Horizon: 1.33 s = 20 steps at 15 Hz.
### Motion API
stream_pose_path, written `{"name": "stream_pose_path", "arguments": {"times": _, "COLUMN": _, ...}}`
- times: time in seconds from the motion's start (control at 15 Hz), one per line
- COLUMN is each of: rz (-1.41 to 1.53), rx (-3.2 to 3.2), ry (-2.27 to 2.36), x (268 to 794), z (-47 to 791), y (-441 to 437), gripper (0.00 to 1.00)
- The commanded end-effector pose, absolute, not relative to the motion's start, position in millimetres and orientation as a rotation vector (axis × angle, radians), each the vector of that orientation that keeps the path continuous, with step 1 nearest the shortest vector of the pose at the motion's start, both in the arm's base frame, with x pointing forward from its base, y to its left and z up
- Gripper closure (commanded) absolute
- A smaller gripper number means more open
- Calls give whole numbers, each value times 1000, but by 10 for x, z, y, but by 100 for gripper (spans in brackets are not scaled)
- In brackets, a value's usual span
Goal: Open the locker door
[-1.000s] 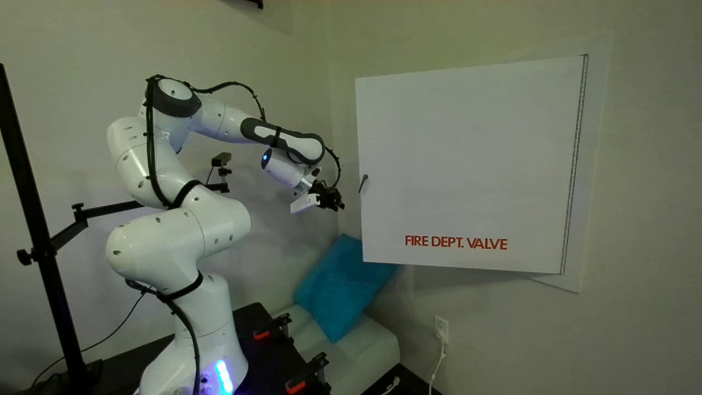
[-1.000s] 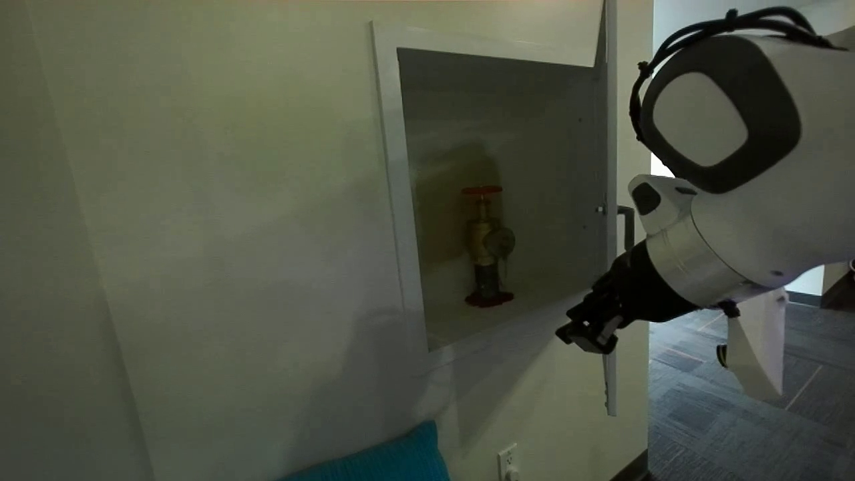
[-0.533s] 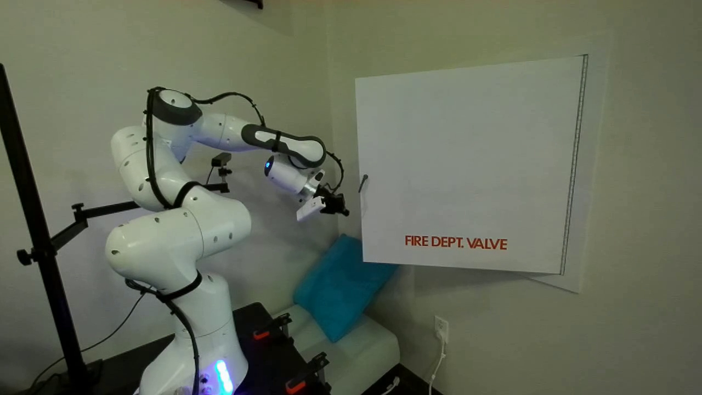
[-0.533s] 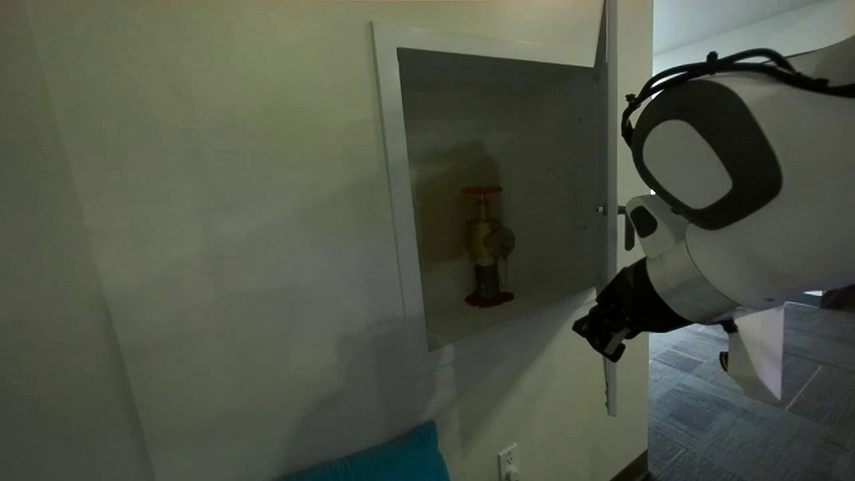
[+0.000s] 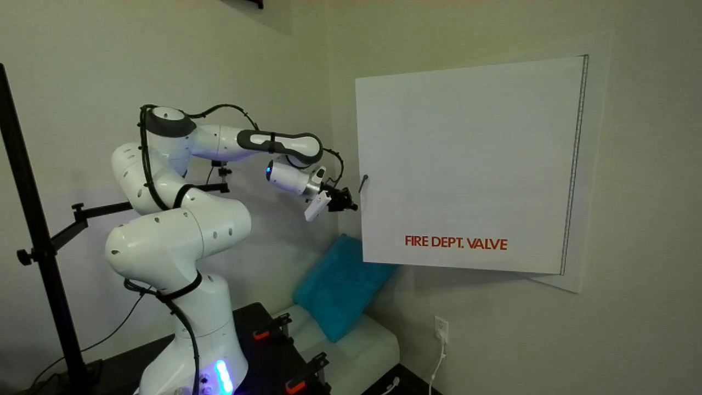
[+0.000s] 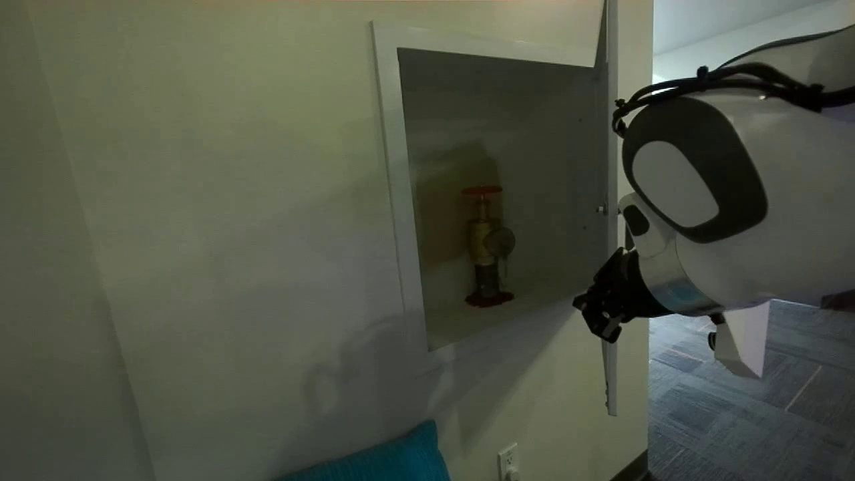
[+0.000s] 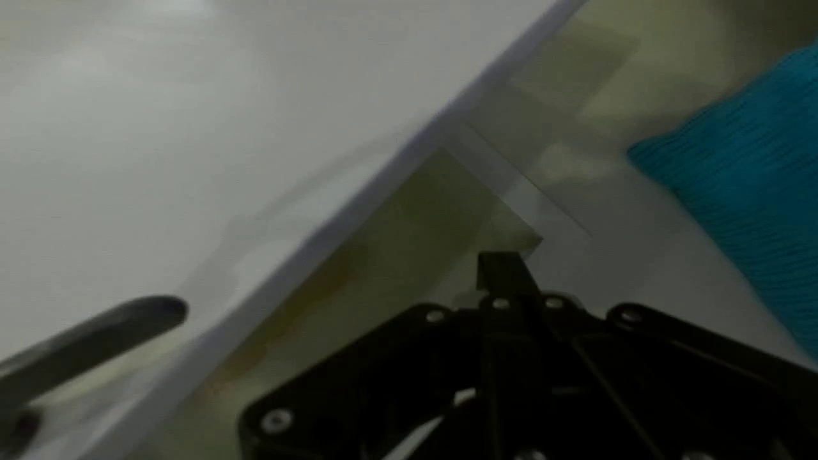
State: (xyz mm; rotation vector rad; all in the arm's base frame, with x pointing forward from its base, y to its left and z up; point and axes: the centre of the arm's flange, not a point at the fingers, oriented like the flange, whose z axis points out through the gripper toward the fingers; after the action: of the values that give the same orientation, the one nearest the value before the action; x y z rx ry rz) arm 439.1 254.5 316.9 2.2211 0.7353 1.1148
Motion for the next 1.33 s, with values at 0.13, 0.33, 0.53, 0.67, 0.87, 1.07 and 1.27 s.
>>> {"name": "stream_pose_path", "arguments": {"times": 0.13, "rz": 991, "rx": 2081, "ry": 660, "x": 4512, "z": 3691, "y": 2947, "gripper": 100}}
{"name": "stream_pose_path", "arguments": {"times": 0.33, "rz": 940, "rx": 2047, "ry": 634, "x": 4463, "z": 3691, "y": 2825, "gripper": 100}}
{"name": "stream_pose_path", "arguments": {"times": 0.53, "rz": 913, "rx": 2029, "ry": 619, "x": 4343, "z": 3704, "y": 2744, "gripper": 100}}
{"name": "stream_pose_path", "arguments": {"times": 0.67, "rz": 899, "rx": 2031, "ry": 607, "x": 4234, "z": 3727, "y": 2661, "gripper": 100}}
{"name": "stream_pose_path", "arguments": {"times": 0.87, "rz": 876, "rx": 2051, "ry": 580, "x": 4062, "z": 3762, "y": 2511, "gripper": 100}}
{"name": "stream_pose_path", "arguments": {"times": 1.07, "rz": 847, "rx": 2074, "ry": 545, "x": 3865, "z": 3809, "y": 2314, "gripper": 100}}
{"name": "stream_pose_path", "arguments": {"times": 1.27, "rz": 817, "rx": 2098, "ry": 505, "x": 3662, "z": 3850, "y": 2091, "gripper": 100}}
